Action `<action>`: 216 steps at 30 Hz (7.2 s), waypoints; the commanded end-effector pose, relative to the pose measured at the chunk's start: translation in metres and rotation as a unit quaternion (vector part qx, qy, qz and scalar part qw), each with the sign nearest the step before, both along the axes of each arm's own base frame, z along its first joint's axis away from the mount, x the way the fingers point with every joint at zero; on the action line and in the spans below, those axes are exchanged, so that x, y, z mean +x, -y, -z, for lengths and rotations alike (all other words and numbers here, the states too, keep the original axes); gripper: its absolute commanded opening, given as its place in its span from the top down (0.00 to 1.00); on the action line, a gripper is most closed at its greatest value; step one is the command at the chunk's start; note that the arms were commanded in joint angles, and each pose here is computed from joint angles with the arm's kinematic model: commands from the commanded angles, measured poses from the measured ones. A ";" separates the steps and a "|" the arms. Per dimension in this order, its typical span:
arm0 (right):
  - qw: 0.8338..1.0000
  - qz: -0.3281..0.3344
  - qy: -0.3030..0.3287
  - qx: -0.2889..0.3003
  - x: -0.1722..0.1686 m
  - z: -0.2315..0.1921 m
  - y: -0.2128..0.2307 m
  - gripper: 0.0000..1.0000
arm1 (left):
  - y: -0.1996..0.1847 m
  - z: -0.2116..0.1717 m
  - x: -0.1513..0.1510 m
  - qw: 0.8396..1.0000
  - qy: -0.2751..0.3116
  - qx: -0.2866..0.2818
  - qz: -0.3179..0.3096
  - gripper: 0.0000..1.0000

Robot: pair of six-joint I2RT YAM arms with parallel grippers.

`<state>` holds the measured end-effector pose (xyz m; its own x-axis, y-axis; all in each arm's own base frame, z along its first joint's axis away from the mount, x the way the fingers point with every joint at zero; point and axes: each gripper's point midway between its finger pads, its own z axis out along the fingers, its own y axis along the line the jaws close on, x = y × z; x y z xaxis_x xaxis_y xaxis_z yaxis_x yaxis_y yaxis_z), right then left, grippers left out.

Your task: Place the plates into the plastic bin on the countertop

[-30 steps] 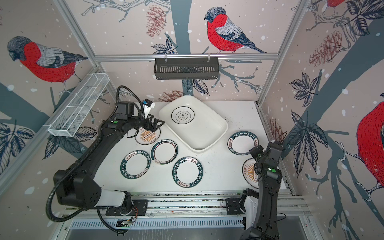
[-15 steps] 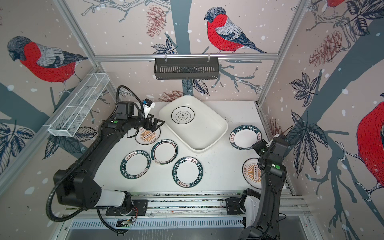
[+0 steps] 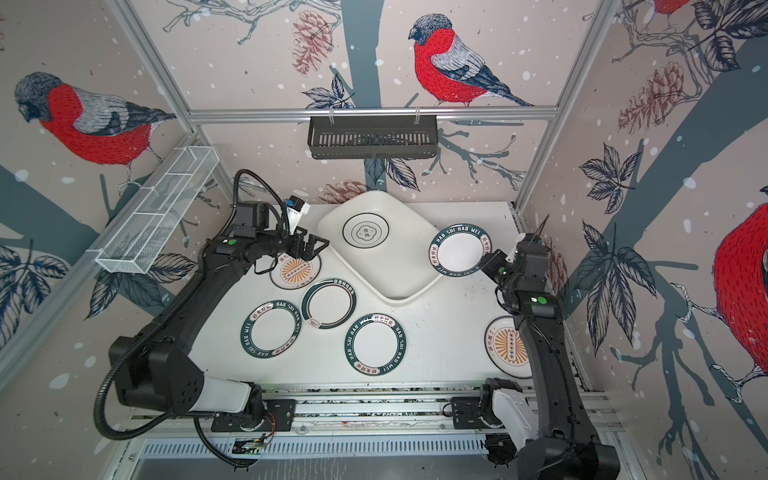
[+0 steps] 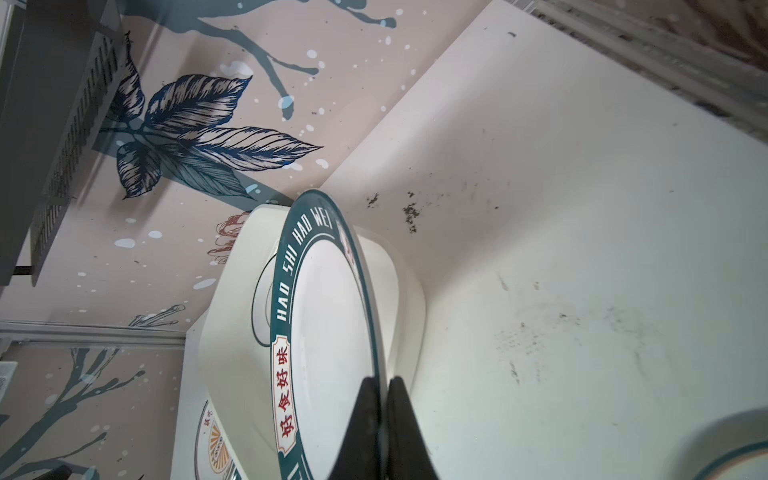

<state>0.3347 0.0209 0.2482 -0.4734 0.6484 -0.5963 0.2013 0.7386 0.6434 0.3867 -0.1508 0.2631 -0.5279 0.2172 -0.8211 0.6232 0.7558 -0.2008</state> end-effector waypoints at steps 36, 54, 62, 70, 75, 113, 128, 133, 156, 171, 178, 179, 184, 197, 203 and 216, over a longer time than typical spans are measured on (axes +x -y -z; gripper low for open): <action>0.982 -0.174 -0.003 0.068 0.203 0.093 -0.250 0.99 | 0.000 -0.013 -0.017 1.000 0.021 0.007 0.016 0.02; 0.978 -0.184 -0.036 0.087 0.233 0.143 -0.274 0.98 | 0.001 -0.009 -0.016 1.000 0.014 0.002 0.019 0.02; 0.977 -0.188 -0.047 0.086 0.238 0.154 -0.280 0.96 | 0.002 -0.007 -0.015 1.000 0.012 -0.001 0.020 0.02; 0.977 -0.190 -0.055 0.085 0.240 0.159 -0.283 0.93 | 0.003 -0.008 -0.016 1.000 0.012 -0.003 0.022 0.03; 0.976 -0.189 -0.070 0.082 0.240 0.168 -0.283 0.87 | 0.003 -0.007 -0.016 1.000 0.012 -0.005 0.020 0.03; 0.977 -0.190 -0.089 0.037 0.228 0.167 -0.271 0.73 | 0.005 -0.007 -0.018 1.000 0.008 -0.013 0.024 0.02; 0.977 -0.203 -0.058 0.035 0.220 0.135 -0.273 0.67 | 0.004 -0.012 -0.019 0.999 0.018 -0.005 0.027 0.02; 0.984 -0.172 -0.030 -0.021 0.191 0.093 -0.242 0.58 | 0.003 -0.012 -0.019 0.999 0.020 -0.001 0.028 0.02; 0.966 0.209 -0.119 -0.092 -0.041 0.093 0.031 0.01 | 0.005 -0.016 -0.019 0.999 0.020 0.003 0.032 0.02; 0.870 0.405 -0.265 -0.090 -0.140 0.134 0.125 0.00 | 0.010 -0.016 -0.020 0.999 0.016 -0.003 0.036 0.03; 0.836 0.451 -0.300 -0.086 -0.167 0.146 0.147 0.00 | 0.011 -0.016 -0.019 0.999 0.015 -0.001 0.038 0.02; 0.834 0.457 -0.299 -0.081 -0.170 0.148 0.150 0.00 | 0.011 -0.016 -0.019 0.999 0.015 -0.002 0.038 0.02; 0.826 0.471 -0.304 -0.061 -0.184 0.160 0.160 0.00 | 0.012 -0.017 -0.019 0.999 0.016 -0.001 0.038 0.02; 0.795 0.498 -0.345 -0.018 -0.203 0.188 0.173 0.00 | 0.013 -0.013 -0.018 0.999 0.012 0.001 0.040 0.02; 0.801 0.484 -0.352 0.012 -0.200 0.210 0.171 0.00 | 0.013 -0.013 -0.018 0.999 0.013 0.001 0.039 0.02; 0.814 0.453 -0.361 0.042 -0.194 0.223 0.165 0.00 | 0.013 -0.013 -0.018 0.999 0.013 0.002 0.038 0.02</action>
